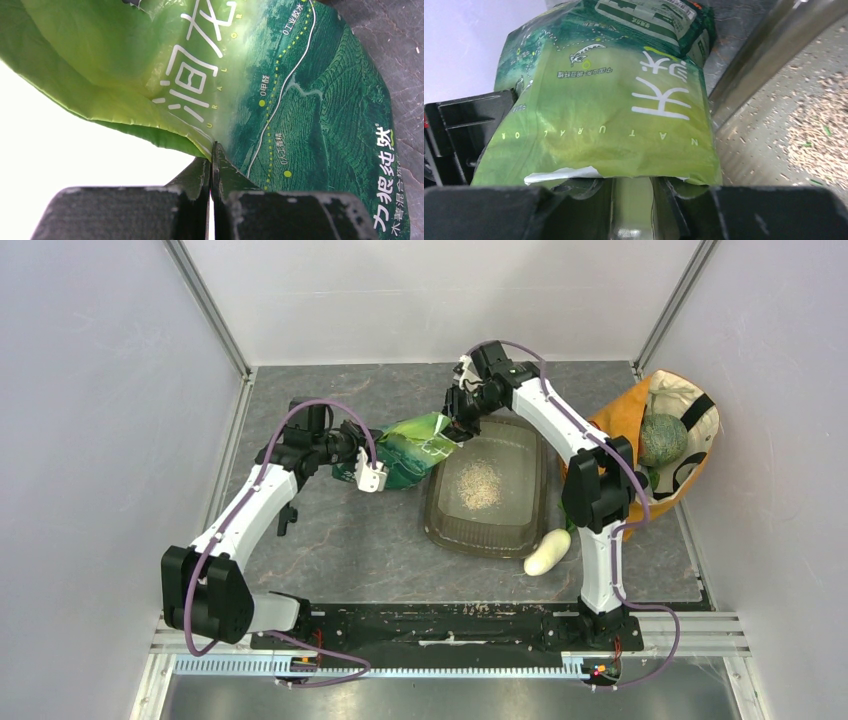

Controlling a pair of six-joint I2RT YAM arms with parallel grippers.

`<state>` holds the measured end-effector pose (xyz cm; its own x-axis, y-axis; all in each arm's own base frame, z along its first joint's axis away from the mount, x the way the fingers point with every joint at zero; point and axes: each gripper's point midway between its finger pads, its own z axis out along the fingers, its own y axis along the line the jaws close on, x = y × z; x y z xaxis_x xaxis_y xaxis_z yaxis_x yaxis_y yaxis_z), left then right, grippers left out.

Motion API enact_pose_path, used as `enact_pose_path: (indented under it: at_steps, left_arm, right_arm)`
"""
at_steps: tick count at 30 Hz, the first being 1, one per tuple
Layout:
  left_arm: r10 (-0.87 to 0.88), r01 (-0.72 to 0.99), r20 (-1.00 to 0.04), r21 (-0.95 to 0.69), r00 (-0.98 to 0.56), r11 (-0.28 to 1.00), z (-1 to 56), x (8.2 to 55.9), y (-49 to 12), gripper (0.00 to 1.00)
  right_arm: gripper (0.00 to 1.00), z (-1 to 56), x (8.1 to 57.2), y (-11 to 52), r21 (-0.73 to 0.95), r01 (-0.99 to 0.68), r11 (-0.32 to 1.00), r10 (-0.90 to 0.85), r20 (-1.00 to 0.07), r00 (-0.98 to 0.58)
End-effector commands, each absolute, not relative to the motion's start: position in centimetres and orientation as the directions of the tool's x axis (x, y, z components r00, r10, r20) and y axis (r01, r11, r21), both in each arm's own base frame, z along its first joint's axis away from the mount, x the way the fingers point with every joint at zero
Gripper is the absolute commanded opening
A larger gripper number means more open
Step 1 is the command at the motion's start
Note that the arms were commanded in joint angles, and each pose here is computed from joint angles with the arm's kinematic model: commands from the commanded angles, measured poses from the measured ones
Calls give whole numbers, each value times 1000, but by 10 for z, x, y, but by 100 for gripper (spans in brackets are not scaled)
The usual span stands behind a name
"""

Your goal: Fill the litter box with clean litter

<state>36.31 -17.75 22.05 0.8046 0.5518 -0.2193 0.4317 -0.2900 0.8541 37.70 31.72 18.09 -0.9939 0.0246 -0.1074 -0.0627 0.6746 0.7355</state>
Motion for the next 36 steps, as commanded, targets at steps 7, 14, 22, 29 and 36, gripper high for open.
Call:
enact_pose_path:
  at_steps: [7, 14, 22, 29, 36]
  left_arm:
    - [487, 228, -69, 934, 871, -276, 271, 373, -190, 2]
    - [503, 229, -70, 938, 861, -261, 272, 375, -187, 2]
    - [524, 229, -83, 948, 848, -220, 281, 379, -184, 2]
    - [535, 232, -98, 954, 839, -189, 283, 383, -183, 2]
    - [525, 234, -113, 958, 843, -169, 285, 390, -187, 2]
  right_arm:
    - [0, 229, 379, 363, 937, -108, 333, -17, -109, -994]
    - [0, 253, 379, 368, 974, -110, 197, 13, -115, -993]
    - [0, 283, 376, 354, 990, -140, 14, 46, -140, -989]
    - [0, 286, 373, 324, 992, -120, 35, 103, -123, -987]
    - [0, 279, 370, 293, 993, -99, 57, 153, -107, -982]
